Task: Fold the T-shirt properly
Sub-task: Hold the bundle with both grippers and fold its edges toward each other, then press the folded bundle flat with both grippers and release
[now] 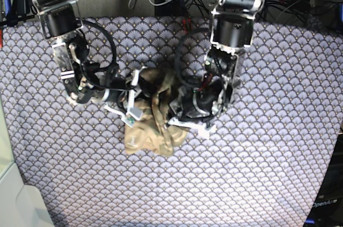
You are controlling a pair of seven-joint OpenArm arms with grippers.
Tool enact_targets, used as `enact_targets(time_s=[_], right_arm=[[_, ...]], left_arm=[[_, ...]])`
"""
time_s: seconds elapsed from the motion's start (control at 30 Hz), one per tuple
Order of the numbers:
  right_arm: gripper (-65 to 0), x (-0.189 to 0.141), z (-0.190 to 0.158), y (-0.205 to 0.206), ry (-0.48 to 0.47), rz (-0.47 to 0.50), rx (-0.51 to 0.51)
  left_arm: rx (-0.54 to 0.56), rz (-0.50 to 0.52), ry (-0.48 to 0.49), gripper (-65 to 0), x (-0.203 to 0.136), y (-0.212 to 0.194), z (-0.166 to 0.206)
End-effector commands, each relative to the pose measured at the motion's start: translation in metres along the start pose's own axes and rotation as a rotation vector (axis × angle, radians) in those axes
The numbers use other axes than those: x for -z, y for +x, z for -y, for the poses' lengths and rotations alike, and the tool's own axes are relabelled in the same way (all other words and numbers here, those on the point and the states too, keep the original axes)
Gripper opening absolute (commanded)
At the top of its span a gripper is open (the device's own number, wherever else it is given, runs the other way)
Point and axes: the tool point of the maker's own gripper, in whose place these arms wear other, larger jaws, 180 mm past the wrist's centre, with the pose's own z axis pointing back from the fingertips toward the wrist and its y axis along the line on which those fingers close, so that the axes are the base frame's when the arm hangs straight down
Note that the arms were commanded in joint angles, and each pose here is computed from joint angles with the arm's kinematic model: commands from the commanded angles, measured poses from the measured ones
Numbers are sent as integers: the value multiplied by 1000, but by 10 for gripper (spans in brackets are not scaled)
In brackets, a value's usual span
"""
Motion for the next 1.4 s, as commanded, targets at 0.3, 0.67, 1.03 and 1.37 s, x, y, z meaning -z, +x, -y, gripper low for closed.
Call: enact_targets(time_s=[0.3,0.67,1.03,1.37], right_arm=[[-535,-3,10,-19,-43,-100,-22],[-535,-2,7,-22,-37,-103,-17],[-535,-2,6,-24,-36,-108,-15],[-535,-2,5,-20,-35,-100,-20]], left_arm=[[99,6,-1,-642,-5,15,14],[228,2,-144,-642,-6,12,42],[167,77,-150,-644,-31,53,30],[181,77,-89,-644,-54,71,-5]])
